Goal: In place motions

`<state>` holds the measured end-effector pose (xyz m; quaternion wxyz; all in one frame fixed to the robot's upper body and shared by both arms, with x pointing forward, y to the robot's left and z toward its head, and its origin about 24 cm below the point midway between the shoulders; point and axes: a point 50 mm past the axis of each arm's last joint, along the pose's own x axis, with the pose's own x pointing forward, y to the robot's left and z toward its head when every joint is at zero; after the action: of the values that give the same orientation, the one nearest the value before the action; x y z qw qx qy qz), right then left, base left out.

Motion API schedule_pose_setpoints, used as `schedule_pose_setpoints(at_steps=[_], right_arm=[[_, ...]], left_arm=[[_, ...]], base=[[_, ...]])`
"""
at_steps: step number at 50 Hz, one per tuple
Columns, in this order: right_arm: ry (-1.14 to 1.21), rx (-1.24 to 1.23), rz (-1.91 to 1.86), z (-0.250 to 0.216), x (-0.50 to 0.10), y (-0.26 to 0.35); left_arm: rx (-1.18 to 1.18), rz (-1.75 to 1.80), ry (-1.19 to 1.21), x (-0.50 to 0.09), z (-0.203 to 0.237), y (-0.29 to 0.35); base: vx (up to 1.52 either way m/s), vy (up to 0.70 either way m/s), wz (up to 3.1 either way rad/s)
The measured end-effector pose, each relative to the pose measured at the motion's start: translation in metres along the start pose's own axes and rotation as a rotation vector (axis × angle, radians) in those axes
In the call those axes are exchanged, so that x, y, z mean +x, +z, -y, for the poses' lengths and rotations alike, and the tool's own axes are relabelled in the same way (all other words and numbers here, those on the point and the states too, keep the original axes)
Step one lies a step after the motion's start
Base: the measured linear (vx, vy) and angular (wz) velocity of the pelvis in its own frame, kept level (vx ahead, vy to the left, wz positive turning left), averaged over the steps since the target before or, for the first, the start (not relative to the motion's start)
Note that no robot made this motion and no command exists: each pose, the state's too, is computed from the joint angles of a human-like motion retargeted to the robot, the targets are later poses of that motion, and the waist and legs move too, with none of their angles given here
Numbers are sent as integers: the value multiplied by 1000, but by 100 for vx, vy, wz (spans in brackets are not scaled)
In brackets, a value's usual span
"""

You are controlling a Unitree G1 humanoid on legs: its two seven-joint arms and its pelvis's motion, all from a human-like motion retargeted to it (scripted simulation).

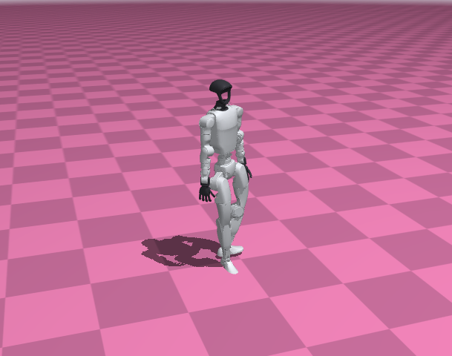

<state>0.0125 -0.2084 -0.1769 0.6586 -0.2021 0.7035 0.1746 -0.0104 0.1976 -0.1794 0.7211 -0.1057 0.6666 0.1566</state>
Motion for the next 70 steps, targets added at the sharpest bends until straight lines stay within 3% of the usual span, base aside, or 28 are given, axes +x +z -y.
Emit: schedule_pose_setpoints(at_steps=[8, 18, 37, 54, 70], right_arm=[[-54, -76, 35, 21, -3, 15], [-118, 9, 28, 40, -7, 13], [-32, 55, -150, -9, -2, -39], [-31, 33, 6, 6, 0, 3], [-50, 62, 72, 8, -1, 15]], left_arm=[[-42, -33, -18, 0, 11, -7], [-5, -91, -60, -2, 24, -27], [29, -51, -66, 0, 17, -16], [24, -93, -83, -2, 18, -26], [82, 38, -81, 1, 11, 22]], base=[[-5, -9, -127], [3, 3, -102], [15, 5, -29], [9, 4, -14], [-10, -8, 133]])
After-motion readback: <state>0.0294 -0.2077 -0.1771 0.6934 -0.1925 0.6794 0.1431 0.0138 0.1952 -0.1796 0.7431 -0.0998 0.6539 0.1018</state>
